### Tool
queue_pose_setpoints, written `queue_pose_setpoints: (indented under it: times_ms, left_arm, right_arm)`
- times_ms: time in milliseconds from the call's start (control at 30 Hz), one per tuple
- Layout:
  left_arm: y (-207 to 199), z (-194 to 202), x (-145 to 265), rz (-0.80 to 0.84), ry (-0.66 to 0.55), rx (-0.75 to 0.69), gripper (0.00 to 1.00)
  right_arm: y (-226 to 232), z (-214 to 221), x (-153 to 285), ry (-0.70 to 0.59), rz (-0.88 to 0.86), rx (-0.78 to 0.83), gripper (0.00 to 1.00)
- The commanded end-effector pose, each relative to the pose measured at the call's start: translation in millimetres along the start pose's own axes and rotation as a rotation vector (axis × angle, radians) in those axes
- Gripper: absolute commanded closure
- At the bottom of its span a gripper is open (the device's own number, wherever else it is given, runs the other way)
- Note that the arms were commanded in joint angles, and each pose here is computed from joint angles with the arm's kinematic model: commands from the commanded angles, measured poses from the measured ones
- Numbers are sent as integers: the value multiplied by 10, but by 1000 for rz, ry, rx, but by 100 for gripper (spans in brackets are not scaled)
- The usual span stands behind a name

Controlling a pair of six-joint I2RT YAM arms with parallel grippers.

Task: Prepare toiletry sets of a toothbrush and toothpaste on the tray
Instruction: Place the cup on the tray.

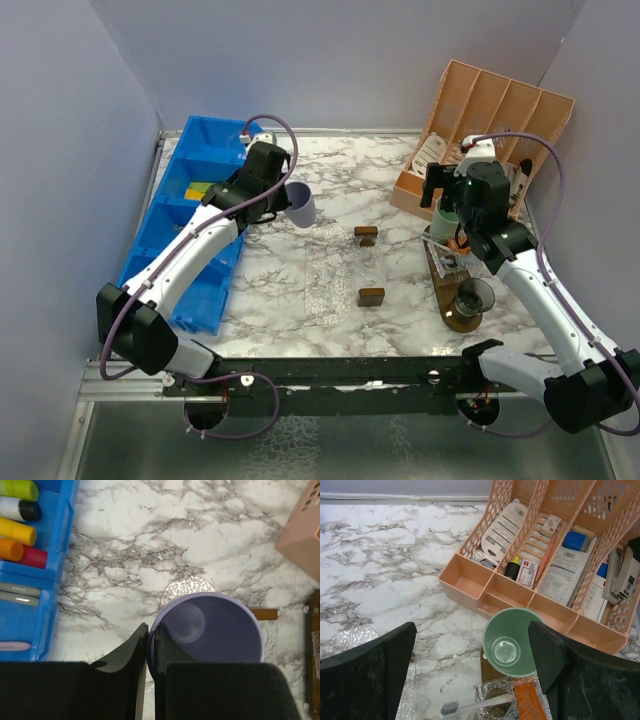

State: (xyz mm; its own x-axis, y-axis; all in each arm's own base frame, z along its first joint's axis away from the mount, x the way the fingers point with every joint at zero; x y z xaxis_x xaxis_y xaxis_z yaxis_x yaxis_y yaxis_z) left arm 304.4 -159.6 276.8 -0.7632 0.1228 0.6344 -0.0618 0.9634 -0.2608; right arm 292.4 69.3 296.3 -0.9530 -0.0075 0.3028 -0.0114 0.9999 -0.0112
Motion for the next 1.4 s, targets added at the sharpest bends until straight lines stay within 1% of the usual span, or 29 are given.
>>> queue_pose_setpoints:
  times_ms: [0,167,267,367,433,500,633,800,1033,1167,1367]
  left_arm:
    - [-126,116,-100,43,18,-72,100]
    - [-366,273,-358,122,72,-201,100]
    - [-452,388,-507,158,104,-259,100]
    - [-485,448,-649,147,125,-313,100]
    - [-510,434,-715,152,117,-335,100]
    - [-538,482,-841,153,135,-361,100]
    - [-577,555,-1009,162,160,-380,100]
    - [-588,582,-1172,145,154,-394,100]
    - [-552,653,-1218,124,163,-385,100]
    - [-480,692,-1158,105,165,-373,100]
    - [-395,723,-1123,79,151,-377,88]
  right_arm:
    - [-32,-117,60,-49,30,-37,3]
    - [-40,-200,124,-55,21,-28,0]
    - [-66,-255,171,-88,31,-32,0]
    - [-94,-292,221,-117,38,-29,0]
    - [-112,-295,245,-118,48,-29,0]
    - [-129,-284,262,-115,59,-28,0]
    - [-154,-270,277,-110,77,-26,0]
    - [-174,-231,287,-104,90,-24,0]
    - [-190,-195,259,-93,106,-2,0]
    - [-190,-182,242,-87,106,12,0]
    - [-179,-148,206,-79,100,21,0]
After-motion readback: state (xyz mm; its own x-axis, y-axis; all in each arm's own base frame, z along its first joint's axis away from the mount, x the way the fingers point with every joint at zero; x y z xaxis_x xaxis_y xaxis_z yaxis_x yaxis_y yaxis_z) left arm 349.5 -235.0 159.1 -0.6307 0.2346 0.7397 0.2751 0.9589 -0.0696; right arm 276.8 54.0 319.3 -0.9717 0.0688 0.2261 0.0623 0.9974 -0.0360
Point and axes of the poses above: each gripper's point midway between its finger pads, its own x axis back along the fingers, its own y axis along the line the jaws close on, z = x × y, the point moved 7 cm from there along x, back along the fingers
